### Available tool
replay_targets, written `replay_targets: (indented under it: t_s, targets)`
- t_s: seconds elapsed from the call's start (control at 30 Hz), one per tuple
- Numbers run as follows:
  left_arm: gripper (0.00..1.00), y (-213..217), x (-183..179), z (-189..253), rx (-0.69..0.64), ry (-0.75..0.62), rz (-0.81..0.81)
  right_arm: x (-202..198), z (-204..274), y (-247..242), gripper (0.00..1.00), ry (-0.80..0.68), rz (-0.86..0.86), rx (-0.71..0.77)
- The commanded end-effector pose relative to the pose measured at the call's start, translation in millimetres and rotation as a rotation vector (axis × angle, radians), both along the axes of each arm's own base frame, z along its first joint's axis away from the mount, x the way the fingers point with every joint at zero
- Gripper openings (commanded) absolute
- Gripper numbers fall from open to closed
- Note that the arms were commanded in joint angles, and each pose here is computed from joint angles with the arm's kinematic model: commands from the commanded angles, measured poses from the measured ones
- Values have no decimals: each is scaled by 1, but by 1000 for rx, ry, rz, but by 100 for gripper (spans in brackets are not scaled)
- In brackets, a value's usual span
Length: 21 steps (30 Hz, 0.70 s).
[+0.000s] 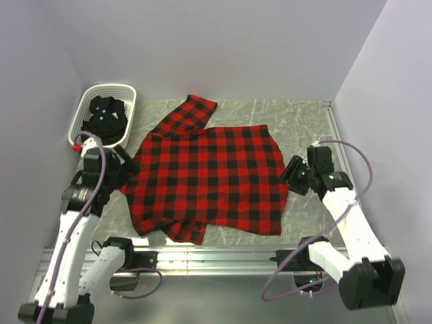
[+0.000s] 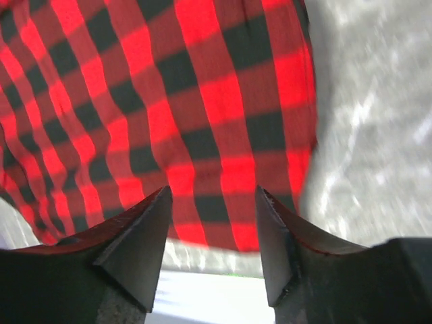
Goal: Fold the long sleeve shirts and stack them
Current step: Fold the shirt
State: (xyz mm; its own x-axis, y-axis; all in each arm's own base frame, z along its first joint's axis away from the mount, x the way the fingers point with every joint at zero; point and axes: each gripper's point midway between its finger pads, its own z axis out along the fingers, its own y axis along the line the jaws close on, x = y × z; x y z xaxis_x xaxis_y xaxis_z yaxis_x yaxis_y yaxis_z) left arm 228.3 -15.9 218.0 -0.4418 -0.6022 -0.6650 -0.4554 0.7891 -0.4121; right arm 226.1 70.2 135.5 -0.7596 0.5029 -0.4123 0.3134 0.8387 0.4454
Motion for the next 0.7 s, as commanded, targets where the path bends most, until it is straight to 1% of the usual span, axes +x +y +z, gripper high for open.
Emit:
replay_targets:
  t_s: [0.0, 0.07, 0.1, 0.17, 0.2, 0.27, 0.3, 0.33, 0.37, 0.53, 0.57, 0.6, 0.67]
  targets:
    - [93, -24, 42, -7, -41, -36, -118, 43, -7, 5, 58, -76, -44, 36]
    - [92, -34, 55, -20, -74, -11, -148, 48, -28, 8, 57, -20, -40, 46]
    - [91, -37, 69, -26, -83, -11, -155, 54, -31, 10, 56, -29, -41, 53]
    - [90, -44, 81, -38, -116, 5, -159, 57, -50, 10, 56, 23, -50, 65]
    - [90, -45, 89, -50, -116, 40, -156, 62, -52, 12, 56, 18, -54, 84]
    - [90, -50, 105, -55, -139, 41, -159, 63, -68, 16, 56, 65, -54, 112]
    - [90, -51, 111, -73, -142, 89, -158, 67, -71, 18, 56, 66, -57, 127]
    - [90, -52, 119, -76, -142, 85, -158, 67, -81, 18, 56, 98, -63, 133]
    - [90, -53, 127, -91, -143, 124, -151, 69, -85, 17, 56, 109, -72, 135]
    - [90, -59, 153, -123, -163, 197, -144, 76, -106, 10, 57, 184, -137, 138]
    - [90, -60, 160, -123, -169, 196, -143, 78, -107, 9, 57, 191, -147, 138]
    - [91, -60, 163, -139, -164, 236, -134, 79, -110, 5, 57, 203, -171, 143]
    - [91, -59, 173, -148, -162, 245, -123, 80, -119, 1, 59, 233, -198, 144]
